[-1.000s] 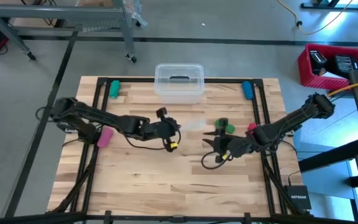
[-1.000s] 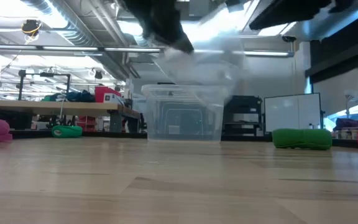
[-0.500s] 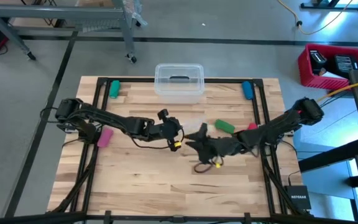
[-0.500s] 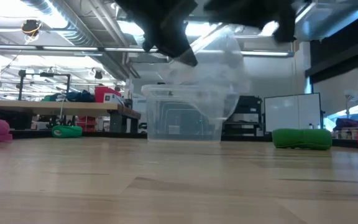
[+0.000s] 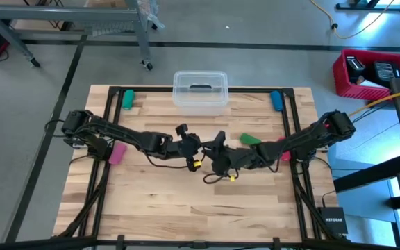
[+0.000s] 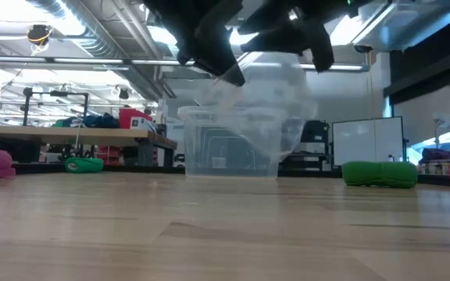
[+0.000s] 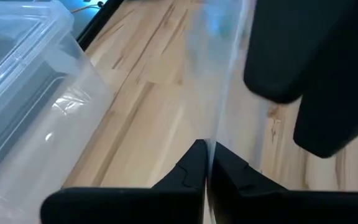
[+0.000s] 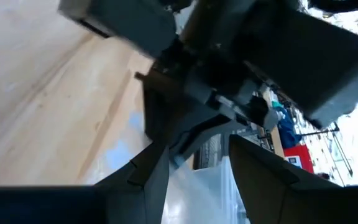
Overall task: Roll bandage
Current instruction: Open the transparent zip bag, then put the rolled green bandage into the transparent zip bag
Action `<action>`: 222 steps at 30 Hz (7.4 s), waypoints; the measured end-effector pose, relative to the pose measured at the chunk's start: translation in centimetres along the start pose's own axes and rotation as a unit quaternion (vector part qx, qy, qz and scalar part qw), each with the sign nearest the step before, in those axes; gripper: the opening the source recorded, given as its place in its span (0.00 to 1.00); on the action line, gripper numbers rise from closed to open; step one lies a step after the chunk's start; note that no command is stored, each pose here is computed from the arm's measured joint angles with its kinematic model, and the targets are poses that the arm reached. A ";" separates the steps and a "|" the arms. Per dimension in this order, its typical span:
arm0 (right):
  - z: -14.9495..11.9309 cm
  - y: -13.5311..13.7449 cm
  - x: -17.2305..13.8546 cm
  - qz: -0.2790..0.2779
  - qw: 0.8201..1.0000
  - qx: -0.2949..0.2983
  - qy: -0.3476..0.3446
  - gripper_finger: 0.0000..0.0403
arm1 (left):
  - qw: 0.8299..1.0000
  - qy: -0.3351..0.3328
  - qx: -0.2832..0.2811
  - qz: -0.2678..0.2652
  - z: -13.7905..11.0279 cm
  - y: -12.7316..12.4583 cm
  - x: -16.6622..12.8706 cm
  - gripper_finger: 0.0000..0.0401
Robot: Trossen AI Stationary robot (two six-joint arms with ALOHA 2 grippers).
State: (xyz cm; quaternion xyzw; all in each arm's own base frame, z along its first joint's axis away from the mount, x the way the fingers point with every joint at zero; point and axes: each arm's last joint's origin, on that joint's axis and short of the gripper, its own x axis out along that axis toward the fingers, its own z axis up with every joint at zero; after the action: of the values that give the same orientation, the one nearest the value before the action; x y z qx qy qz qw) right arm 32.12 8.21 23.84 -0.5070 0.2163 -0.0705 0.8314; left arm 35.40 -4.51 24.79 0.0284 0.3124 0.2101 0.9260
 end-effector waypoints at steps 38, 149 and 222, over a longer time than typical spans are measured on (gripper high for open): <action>-2.5 6.7 3.4 0.190 0.971 0.132 0.068 0.42 | 0.996 -0.027 -0.035 0.079 0.2 0.3 -0.4 0.01; -21.3 1.0 1.5 0.339 0.634 0.424 0.550 0.36 | 0.998 0.021 0.002 0.054 -2.6 -2.3 1.9 0.01; -4.2 -1.6 -3.3 0.136 0.938 0.217 -0.235 0.24 | 0.989 -0.022 -0.109 -0.096 2.3 -2.1 1.4 0.01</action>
State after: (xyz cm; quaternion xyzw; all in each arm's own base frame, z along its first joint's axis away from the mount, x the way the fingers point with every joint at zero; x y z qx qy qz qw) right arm 27.52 5.16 24.55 -0.2822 0.0614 0.1195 0.9499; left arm 38.53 -5.67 25.51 -0.0984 0.2684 0.1528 0.9460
